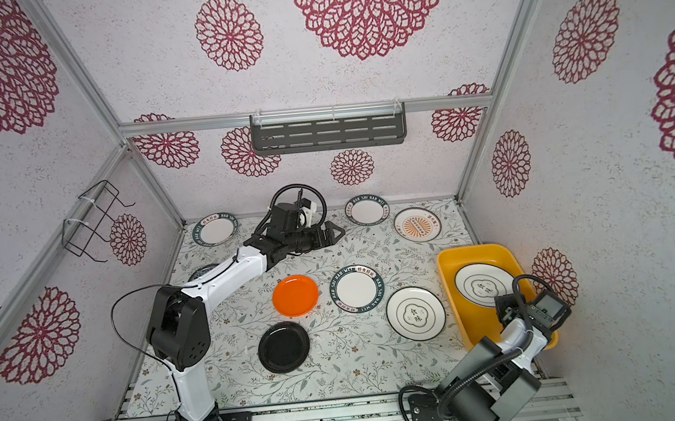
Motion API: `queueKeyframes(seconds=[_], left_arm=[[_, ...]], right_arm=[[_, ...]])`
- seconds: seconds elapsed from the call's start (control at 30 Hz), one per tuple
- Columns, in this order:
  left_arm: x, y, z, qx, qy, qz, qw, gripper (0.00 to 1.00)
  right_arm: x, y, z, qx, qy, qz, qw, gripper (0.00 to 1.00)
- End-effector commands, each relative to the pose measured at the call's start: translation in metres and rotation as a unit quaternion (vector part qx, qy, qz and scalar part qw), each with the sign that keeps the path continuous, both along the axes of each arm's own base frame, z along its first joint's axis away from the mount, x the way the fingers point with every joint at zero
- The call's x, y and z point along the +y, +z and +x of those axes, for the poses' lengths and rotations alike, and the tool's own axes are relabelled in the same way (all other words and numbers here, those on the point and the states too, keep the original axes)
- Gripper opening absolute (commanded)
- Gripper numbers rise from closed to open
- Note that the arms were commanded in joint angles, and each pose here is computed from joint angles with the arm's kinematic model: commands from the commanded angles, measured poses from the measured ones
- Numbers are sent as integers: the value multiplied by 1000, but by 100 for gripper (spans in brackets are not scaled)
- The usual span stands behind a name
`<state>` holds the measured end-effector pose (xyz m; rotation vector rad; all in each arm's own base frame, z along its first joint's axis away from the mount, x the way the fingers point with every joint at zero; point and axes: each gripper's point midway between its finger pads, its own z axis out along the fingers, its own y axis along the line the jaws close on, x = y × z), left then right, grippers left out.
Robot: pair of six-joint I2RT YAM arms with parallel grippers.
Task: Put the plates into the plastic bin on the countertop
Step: 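Lift the cloud-emblem plate and carry it into the yellow bin with the right gripper, then lower the plate into the yellow bin and open the right gripper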
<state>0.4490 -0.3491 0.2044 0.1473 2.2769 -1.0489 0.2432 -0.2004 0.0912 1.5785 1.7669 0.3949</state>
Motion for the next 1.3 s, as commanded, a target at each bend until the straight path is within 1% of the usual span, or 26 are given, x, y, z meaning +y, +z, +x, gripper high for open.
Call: queueKeyframes(seconds=[0.0,0.2,0.43,0.5,0.53,0.6,0.63,0.67,0.73,0.77,0.83,0.87,0.97,1.07,1.1,1.13,1.27], left_arm=[[0,7,3,-16,13,-6,1000,97],[2,6,6,-17,24,-5,1000,97],[3,3,10,-14,30,0,999,97],[2,2,10,-11,27,3,1000,97],[3,1,10,-11,28,4,1000,97],[2,2,10,-10,25,5,1000,97],[3,3,11,-10,25,6,1000,97],[4,4,11,-10,26,6,1000,97],[5,6,12,-10,24,6,1000,97],[5,6,12,-9,23,5,1000,97],[8,3,12,-3,24,8,1000,97],[7,-18,13,16,23,19,999,97],[11,-22,14,24,27,24,999,97],[14,-23,15,26,28,26,999,97],[14,-24,14,27,25,26,999,97],[15,-24,13,29,22,27,999,97],[12,-38,1,47,-11,40,998,97]], right_arm=[[-11,14,17,-34,13,-35,999,0],[-16,-5,28,-21,22,-15,999,0],[-16,-18,32,7,27,-13,1000,0],[-15,-22,34,11,30,-10,999,3],[-15,-24,34,13,31,-8,999,5],[-14,-27,35,17,32,-5,999,13],[-13,-27,34,18,32,-5,999,22],[-13,-27,34,19,31,-5,999,27],[-14,-25,32,25,31,-10,999,29],[-15,-25,30,38,29,-13,999,31],[-13,-24,28,59,39,-14,997,40],[-12,-23,27,67,46,-13,997,44],[-5,-16,25,88,62,-22,994,55],[3,-3,24,87,72,-33,993,63],[8,1,27,83,79,-35,993,67],[13,9,29,77,86,-43,992,75],[42,42,45,55,132,-106,984,79]])
